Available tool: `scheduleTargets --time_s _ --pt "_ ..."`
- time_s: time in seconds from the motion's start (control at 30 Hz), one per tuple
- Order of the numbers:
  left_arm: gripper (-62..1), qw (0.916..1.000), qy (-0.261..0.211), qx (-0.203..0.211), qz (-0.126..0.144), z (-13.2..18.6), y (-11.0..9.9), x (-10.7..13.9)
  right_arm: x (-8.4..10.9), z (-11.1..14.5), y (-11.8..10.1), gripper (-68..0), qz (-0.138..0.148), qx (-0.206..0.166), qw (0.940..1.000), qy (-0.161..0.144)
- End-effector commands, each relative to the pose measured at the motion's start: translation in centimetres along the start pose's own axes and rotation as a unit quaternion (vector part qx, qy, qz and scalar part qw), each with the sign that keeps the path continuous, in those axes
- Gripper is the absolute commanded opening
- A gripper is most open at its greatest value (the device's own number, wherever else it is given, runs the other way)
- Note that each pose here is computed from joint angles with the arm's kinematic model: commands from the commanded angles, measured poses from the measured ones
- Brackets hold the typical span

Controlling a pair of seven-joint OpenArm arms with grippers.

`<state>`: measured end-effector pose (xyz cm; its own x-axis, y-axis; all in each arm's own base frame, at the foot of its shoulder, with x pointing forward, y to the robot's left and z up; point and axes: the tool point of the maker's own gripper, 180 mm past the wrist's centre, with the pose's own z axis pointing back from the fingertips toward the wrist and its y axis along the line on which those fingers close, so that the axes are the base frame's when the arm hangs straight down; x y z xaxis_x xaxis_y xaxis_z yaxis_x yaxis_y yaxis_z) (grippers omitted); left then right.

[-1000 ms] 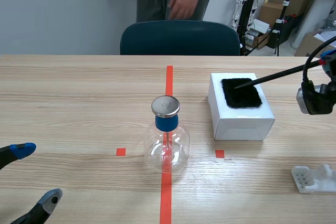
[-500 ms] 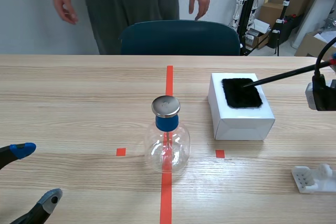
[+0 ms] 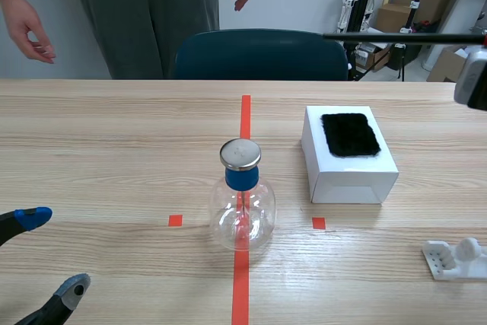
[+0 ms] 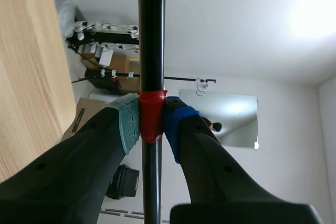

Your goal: Do the electroscope experiment. rub the rod on the fur

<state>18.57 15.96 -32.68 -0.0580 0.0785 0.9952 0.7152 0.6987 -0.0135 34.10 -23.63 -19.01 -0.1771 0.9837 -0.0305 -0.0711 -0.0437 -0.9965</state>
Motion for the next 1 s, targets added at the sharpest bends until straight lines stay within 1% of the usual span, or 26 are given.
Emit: scheduleTargets --time_s 0.0,0.1,0.23,0.33,0.4,0.47,0.57,0.67,0.73,0.83,0.97 --pt "1.4 0.9999 -0.014 0.000 -0.003 -0.2 0.3 0.7 0.7 0.6 -1.2 -67.6 -0.010 -0.023 0.9997 -0.004" --pt "1.4 0.9999 -0.014 0.000 -0.003 -0.2 0.3 0.7 2.5 2.3 -2.3 -67.6 -0.033 -0.037 0.9987 -0.013" --pt "1.4 0.9999 -0.014 0.000 -0.003 -0.2 0.3 0.7 4.5 5.2 -3.6 -67.5 -0.070 -0.057 0.9958 -0.012" --pt "1.4 0.9999 -0.014 0.000 -0.003 -0.2 0.3 0.7 6.5 7.2 -3.6 -67.6 -0.079 -0.053 0.9951 -0.025" --pt "1.4 0.9999 -0.014 0.000 -0.003 -0.2 0.3 0.7 8.3 8.5 -3.2 -67.6 -0.081 -0.042 0.9949 -0.043" --pt "1.4 0.9999 -0.014 0.000 -0.003 -0.2 0.3 0.7 10.1 9.5 -2.5 -67.6 -0.076 -0.027 0.9945 -0.068" --pt "1.4 0.9999 -0.014 0.000 -0.003 -0.2 0.3 0.7 12.7 10.8 -1.0 -67.6 -0.084 -0.001 0.9911 -0.103" --pt "1.4 0.9999 -0.014 0.000 -0.003 -0.2 0.3 0.7 14.8 11.7 0.4 -67.5 -0.085 0.024 0.9878 -0.128" --pt "1.4 0.9999 -0.014 0.000 -0.003 -0.2 0.3 0.7 15.9 12.3 1.2 -67.6 -0.098 0.037 0.9849 -0.138" --pt "1.4 0.9999 -0.014 0.000 -0.003 -0.2 0.3 0.7 17.4 13.1 1.9 -67.5 -0.127 0.051 0.9795 -0.148" --pt "1.4 0.9999 -0.014 0.000 -0.003 -0.2 0.3 0.7 18.6 14.0 2.6 -67.5 -0.155 0.068 0.9735 -0.154"
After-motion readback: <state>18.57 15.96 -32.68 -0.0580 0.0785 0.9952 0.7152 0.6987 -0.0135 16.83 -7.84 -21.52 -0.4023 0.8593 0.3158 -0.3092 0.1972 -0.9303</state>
